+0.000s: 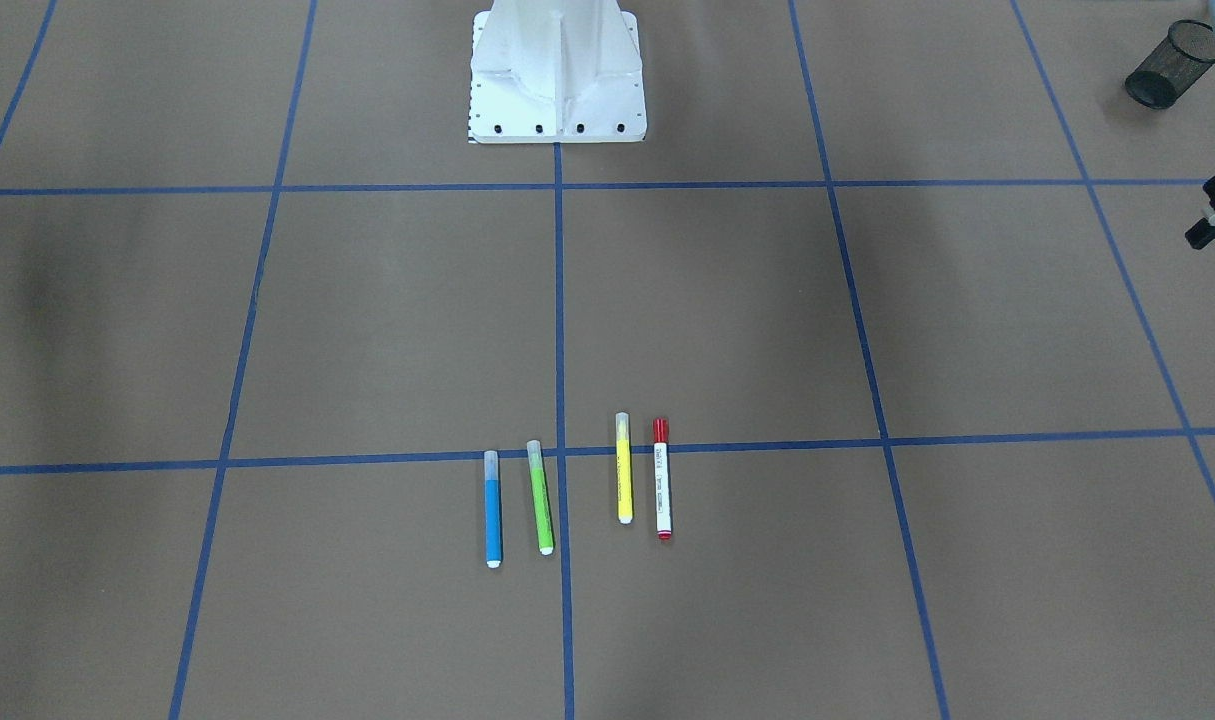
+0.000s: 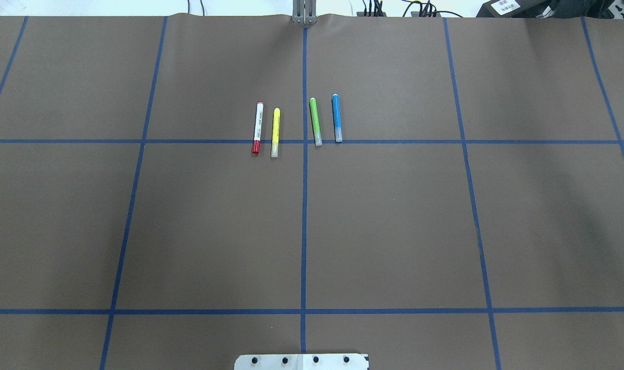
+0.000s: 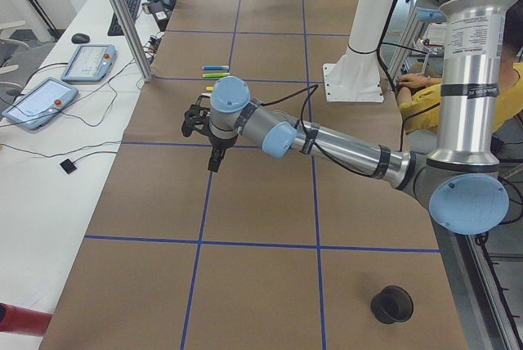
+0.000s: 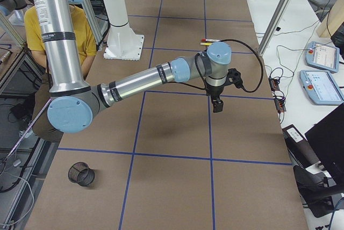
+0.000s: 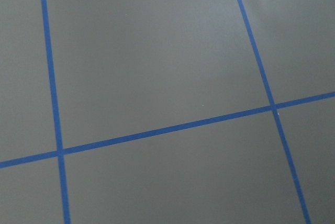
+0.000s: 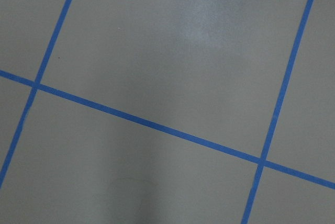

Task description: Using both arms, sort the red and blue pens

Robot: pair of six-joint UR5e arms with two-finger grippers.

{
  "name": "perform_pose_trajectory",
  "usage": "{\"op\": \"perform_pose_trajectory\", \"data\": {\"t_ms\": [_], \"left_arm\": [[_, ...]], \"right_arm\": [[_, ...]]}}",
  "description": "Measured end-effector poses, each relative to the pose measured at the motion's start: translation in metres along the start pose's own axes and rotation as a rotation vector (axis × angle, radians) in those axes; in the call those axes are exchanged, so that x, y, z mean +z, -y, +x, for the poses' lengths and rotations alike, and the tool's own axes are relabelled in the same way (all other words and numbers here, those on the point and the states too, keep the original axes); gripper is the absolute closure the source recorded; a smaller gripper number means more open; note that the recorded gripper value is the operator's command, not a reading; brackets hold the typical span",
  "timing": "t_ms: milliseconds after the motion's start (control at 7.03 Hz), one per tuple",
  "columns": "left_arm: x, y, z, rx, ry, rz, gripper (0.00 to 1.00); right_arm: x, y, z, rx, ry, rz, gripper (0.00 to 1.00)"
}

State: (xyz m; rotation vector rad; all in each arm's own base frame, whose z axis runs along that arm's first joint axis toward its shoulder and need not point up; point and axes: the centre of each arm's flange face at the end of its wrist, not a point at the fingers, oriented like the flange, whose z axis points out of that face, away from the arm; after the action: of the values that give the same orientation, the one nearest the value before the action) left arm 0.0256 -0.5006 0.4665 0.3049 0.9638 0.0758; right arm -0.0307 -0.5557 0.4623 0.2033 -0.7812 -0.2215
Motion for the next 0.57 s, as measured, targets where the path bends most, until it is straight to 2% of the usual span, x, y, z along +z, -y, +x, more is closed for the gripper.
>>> {"op": "perform_pose_trajectory", "data": {"t_ms": [285, 569], "left_arm": [[0.035, 0.033, 0.043, -0.029, -0.027, -0.055, 0.0], [0.07, 0.057, 0.109, -0.099, -0.041, -0.118, 0.0]], "right_arm": [[0.009, 0.026, -0.045, 0.039, 0.019, -0.005, 0.0], [0.023, 0.049, -0.1, 0.069, 0.04, -0.021, 0.0]]}}
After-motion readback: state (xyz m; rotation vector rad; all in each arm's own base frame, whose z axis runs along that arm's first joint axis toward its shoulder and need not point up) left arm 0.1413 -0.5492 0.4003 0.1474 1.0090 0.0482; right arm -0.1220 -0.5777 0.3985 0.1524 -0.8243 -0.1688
